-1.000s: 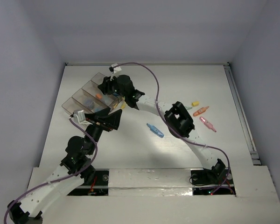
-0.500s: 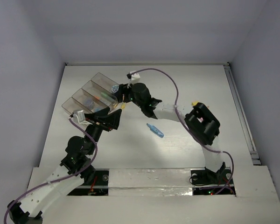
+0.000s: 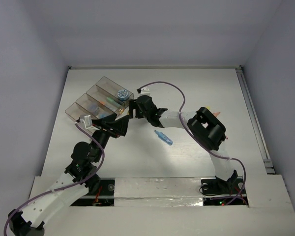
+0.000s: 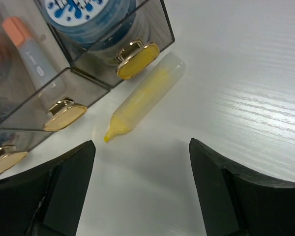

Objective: Sort the stationery into containers
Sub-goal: Pick up the pen from the center of the board.

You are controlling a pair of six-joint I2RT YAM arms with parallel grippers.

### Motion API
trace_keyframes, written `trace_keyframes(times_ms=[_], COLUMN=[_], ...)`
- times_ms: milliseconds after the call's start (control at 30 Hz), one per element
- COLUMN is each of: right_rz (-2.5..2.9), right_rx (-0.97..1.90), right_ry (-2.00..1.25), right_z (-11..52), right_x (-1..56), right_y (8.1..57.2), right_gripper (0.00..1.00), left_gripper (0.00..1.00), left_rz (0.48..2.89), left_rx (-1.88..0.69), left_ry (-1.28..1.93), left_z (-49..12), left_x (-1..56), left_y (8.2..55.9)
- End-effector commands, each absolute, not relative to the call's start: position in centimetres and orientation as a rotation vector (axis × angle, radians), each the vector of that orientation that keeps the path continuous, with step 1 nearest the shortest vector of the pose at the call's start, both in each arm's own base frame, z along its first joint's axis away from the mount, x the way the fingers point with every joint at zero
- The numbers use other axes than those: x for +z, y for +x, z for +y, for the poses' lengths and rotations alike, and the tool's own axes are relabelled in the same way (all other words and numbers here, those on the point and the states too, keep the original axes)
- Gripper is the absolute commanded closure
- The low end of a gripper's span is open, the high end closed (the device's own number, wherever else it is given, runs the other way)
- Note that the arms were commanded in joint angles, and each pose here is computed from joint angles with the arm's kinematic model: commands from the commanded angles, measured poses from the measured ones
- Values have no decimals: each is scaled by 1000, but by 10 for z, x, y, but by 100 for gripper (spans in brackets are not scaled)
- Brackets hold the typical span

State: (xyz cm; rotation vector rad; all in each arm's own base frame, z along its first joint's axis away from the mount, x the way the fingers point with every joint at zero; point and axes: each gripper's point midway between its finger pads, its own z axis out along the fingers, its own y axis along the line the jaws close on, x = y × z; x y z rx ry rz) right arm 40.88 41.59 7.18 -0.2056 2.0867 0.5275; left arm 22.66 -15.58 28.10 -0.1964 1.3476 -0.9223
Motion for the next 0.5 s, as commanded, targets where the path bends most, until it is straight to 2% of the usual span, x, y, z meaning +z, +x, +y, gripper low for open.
trace_keyframes(times_ms=[0,200,467], right_rz=[2081,2109,2150], right_rx=[528,497,404], right_ry=[-168,-133,-162], right_z=[428,435,434], right_x=[81,67,44], right_y=[418,429,437], right_gripper=[17,17,23], left_gripper=[1,1,1], left_rz=[1293,1304,1301], left_rx=[-942,-948,-950], left_ry=[-181,-166,-165], left_z=[-156,-159,-159], left_x=[295,293,293], left_y=[224,224,223])
